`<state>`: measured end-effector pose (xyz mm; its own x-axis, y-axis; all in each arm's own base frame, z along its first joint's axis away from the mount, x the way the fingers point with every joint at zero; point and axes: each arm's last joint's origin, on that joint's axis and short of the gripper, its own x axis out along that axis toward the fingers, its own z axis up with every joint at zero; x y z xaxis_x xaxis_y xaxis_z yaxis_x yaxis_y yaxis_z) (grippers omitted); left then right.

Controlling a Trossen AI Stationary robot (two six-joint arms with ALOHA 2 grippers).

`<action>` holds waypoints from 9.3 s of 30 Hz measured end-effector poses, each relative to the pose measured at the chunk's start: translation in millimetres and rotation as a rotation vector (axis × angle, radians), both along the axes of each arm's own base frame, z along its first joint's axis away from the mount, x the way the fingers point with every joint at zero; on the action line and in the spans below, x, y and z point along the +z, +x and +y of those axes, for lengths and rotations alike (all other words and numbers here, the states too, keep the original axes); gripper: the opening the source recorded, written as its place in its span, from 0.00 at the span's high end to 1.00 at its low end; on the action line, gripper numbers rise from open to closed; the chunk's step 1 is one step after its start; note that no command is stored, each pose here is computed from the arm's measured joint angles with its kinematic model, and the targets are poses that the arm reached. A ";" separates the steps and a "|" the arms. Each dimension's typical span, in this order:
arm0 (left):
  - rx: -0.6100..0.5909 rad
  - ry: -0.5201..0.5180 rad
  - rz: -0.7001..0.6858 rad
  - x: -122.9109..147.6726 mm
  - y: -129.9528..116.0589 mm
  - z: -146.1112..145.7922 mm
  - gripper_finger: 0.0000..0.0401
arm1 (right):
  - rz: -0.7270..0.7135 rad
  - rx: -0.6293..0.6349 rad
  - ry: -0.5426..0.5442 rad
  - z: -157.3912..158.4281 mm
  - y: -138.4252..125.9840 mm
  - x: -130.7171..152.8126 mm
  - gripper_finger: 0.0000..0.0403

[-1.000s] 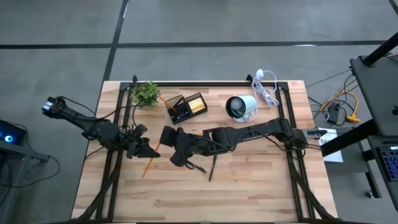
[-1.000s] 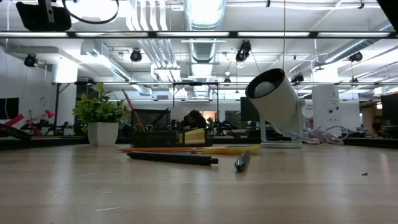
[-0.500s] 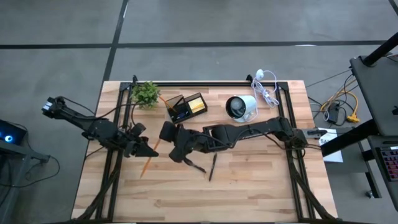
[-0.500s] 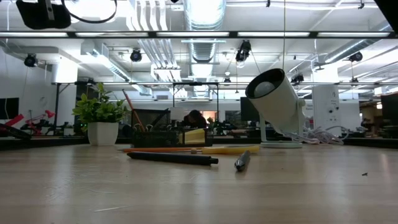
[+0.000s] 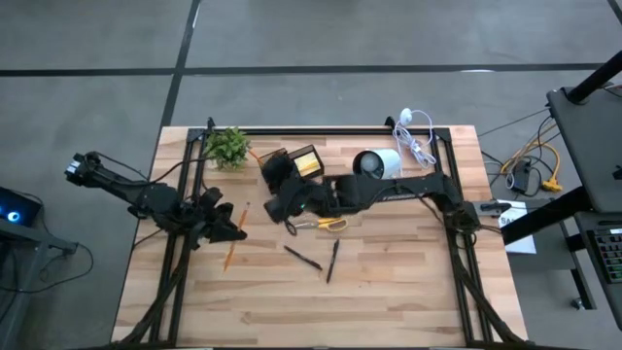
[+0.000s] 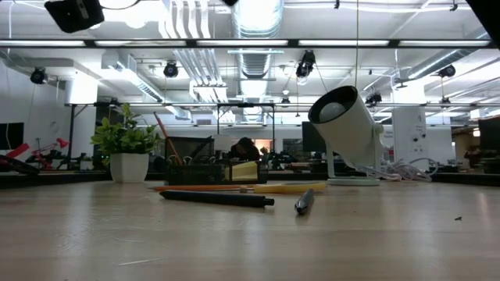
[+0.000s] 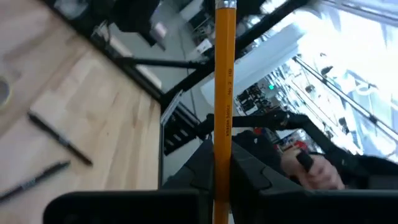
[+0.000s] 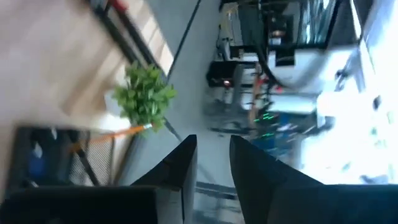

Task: Pick and place office supplies into organizer
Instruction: Put the bottom yellow pencil into the black desk organizer, then put the yellow pencil into the black desk organizer

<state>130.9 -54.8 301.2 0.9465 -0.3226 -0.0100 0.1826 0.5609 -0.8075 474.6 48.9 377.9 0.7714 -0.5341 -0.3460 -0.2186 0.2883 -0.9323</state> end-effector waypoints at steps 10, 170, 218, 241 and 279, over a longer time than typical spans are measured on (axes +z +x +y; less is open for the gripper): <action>0.082 0.211 -0.108 4.5 0.3 7.8 0.98 | -0.353 -0.203 0.613 -43.8 -61.1 65.3 0.84; -0.058 0.778 0.963 -141.0 204.1 100.2 0.62 | -0.582 -0.273 0.972 -114.8 -243.4 -16.6 0.84; -0.115 0.742 0.989 -153.6 203.8 98.6 1.00 | -0.580 -0.257 0.945 -112.9 -251.2 -12.0 0.84; -0.085 0.749 0.930 -135.8 203.4 99.2 0.99 | -0.600 -0.241 0.937 -110.7 -259.7 -5.8 0.84; -0.290 0.732 1.190 -132.7 256.9 112.7 0.56 | -0.580 -0.258 0.945 -110.5 -260.4 -8.3 0.84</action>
<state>387.8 57.9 168.5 0.1587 -0.0759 -0.9844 -0.2086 0.9719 -0.1086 214.1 -61.7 369.7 0.8511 -0.4152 -0.3214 0.3427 0.9030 -0.2591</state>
